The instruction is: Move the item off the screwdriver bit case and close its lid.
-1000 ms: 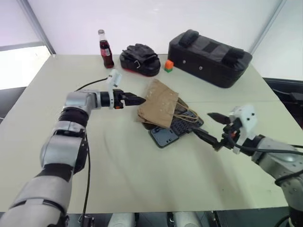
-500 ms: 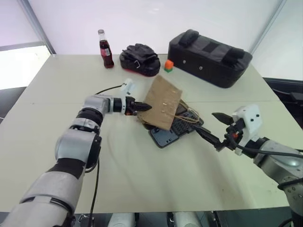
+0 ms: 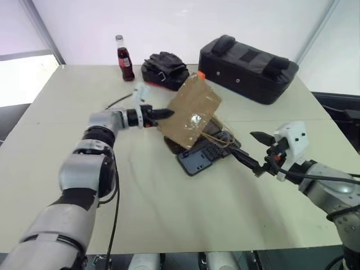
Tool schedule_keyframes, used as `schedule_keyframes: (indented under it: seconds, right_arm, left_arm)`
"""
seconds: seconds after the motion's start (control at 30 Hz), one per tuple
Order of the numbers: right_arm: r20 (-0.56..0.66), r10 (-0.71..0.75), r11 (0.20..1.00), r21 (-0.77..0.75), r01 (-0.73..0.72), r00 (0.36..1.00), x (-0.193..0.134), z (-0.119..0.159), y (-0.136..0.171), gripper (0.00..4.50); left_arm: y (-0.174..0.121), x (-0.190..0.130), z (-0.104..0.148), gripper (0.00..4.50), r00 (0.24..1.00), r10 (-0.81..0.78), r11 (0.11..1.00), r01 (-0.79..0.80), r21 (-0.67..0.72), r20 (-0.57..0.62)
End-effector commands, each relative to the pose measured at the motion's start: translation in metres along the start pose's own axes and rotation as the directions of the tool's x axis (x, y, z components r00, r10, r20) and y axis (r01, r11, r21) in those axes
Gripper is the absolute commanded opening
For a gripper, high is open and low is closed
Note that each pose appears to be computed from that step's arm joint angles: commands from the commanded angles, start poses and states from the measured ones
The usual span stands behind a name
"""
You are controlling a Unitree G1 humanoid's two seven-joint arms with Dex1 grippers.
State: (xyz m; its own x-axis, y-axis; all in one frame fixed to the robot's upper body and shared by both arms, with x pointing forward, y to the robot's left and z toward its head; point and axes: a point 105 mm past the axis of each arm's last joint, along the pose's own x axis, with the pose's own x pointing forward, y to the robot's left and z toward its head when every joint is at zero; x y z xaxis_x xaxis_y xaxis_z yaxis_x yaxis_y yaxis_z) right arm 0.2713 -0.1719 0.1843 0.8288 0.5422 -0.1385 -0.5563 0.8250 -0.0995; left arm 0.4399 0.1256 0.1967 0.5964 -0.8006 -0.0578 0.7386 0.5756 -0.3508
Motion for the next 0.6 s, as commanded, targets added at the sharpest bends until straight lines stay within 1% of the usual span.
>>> schedule_keyframes:
  seconds: [0.03,0.07,0.1,0.13,0.2,0.27,0.33,0.43,0.5,0.57,0.6]
  right_arm:
    - [0.060,0.018,1.000,-0.015,-0.017,0.998,0.001,0.012,0.004,4.50]
    - [0.069,0.025,1.000,-0.010,-0.024,0.997,0.001,0.014,0.005,4.50]
    - [0.087,0.032,0.999,-0.003,-0.032,0.996,0.002,0.017,0.006,4.50]
    - [0.106,0.039,0.999,0.005,-0.040,0.994,0.003,0.021,0.007,4.50]
    - [0.138,0.045,0.999,0.016,-0.048,0.989,0.006,0.028,0.007,4.50]
    - [0.155,0.048,0.998,0.024,-0.052,0.987,0.007,0.033,0.004,4.50]
    - [0.157,0.050,0.998,0.029,-0.055,0.986,0.008,0.034,0.001,4.50]
    - [0.147,0.058,0.998,0.032,-0.063,0.987,0.011,0.030,-0.002,4.50]
    - [0.145,0.068,0.997,0.034,-0.074,0.987,0.013,0.029,-0.001,4.50]
    - [0.149,0.079,0.995,0.040,-0.086,0.986,0.016,0.028,0.000,4.50]
    - [0.148,0.083,0.995,0.040,-0.090,0.985,0.017,0.027,0.001,4.50]
  left_arm:
    - [0.033,-0.046,0.064,0.06,0.929,0.285,0.937,-0.322,0.136,0.236]
    - [0.045,-0.062,0.070,0.06,0.879,0.388,0.877,-0.444,0.182,0.278]
    - [0.058,-0.079,0.070,0.06,0.824,0.480,0.821,-0.543,0.178,0.300]
    - [0.063,-0.092,0.067,0.06,0.794,0.525,0.785,-0.591,0.185,0.308]
    - [0.057,-0.110,0.060,0.06,0.788,0.521,0.785,-0.593,0.178,0.328]
    - [0.052,-0.127,0.052,0.06,0.762,0.554,0.761,-0.627,0.168,0.334]
    - [0.052,-0.152,0.049,0.06,0.683,0.632,0.687,-0.712,0.145,0.366]
    - [0.049,-0.185,0.049,0.06,0.570,0.703,0.582,-0.805,0.116,0.425]
    - [0.050,-0.209,0.045,0.06,0.451,0.766,0.494,-0.869,0.030,0.458]
    - [0.052,-0.224,0.036,0.06,0.376,0.800,0.436,-0.900,-0.022,0.468]
    - [0.053,-0.234,0.033,0.06,0.324,0.818,0.386,-0.922,-0.036,0.476]
